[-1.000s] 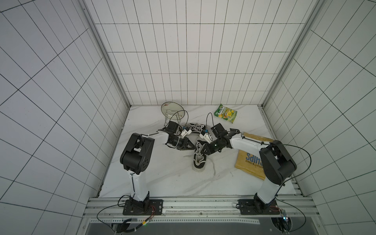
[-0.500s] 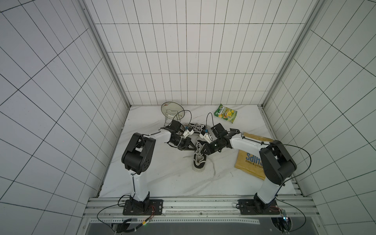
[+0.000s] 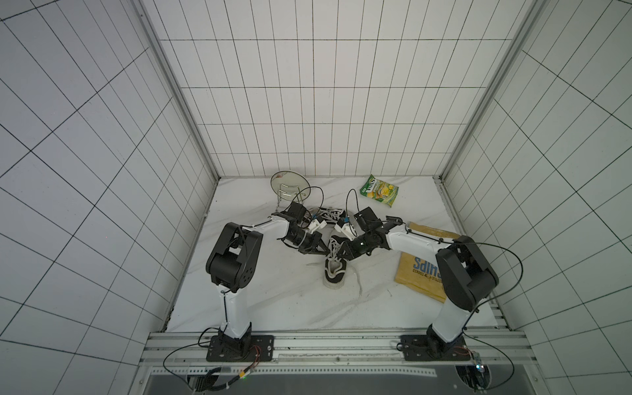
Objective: Tie the shoes
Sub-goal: Cross the shoelace with the shoelace.
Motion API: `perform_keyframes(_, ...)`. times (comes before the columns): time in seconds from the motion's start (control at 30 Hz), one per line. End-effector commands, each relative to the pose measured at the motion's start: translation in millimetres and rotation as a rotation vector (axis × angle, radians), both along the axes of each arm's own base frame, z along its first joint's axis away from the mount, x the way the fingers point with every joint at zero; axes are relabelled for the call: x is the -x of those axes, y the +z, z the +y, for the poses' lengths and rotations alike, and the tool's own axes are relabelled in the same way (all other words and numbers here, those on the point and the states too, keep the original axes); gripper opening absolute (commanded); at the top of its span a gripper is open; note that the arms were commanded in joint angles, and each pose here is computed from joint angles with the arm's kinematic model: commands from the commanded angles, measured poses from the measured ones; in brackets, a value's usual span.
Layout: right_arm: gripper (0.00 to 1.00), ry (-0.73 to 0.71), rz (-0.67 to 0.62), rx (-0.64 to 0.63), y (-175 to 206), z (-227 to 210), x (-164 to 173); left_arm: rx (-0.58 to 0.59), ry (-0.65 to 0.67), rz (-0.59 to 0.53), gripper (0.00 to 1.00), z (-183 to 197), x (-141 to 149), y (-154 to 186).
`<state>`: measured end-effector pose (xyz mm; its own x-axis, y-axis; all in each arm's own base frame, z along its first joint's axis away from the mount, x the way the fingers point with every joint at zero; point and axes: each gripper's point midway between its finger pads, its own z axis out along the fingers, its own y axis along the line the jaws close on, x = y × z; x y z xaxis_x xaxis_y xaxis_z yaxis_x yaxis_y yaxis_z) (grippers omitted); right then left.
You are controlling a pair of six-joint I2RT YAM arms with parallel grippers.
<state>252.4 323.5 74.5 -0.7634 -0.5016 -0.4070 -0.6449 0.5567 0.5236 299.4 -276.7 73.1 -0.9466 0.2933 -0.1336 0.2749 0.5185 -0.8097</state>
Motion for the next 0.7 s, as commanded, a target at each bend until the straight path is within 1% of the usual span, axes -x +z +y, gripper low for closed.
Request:
perform_keyframes(0.0,0.0,0.005,-0.021,-0.004,2,4,-3,-0.037,0.004,0.002,0.0,2,-4,-10)
perform_keyframes(0.2,0.0,0.007,-0.015,-0.003,0,5,-3,-0.025,-0.001,0.01,0.0,1,-3,-10)
perform_keyframes(0.5,0.0,0.014,-0.002,0.0,-3,6,-3,0.05,-0.076,0.058,0.0,-14,6,-5)
perform_keyframes(0.67,0.0,0.02,0.006,0.002,-6,7,-2,0.081,-0.08,0.068,0.0,-18,4,-3)
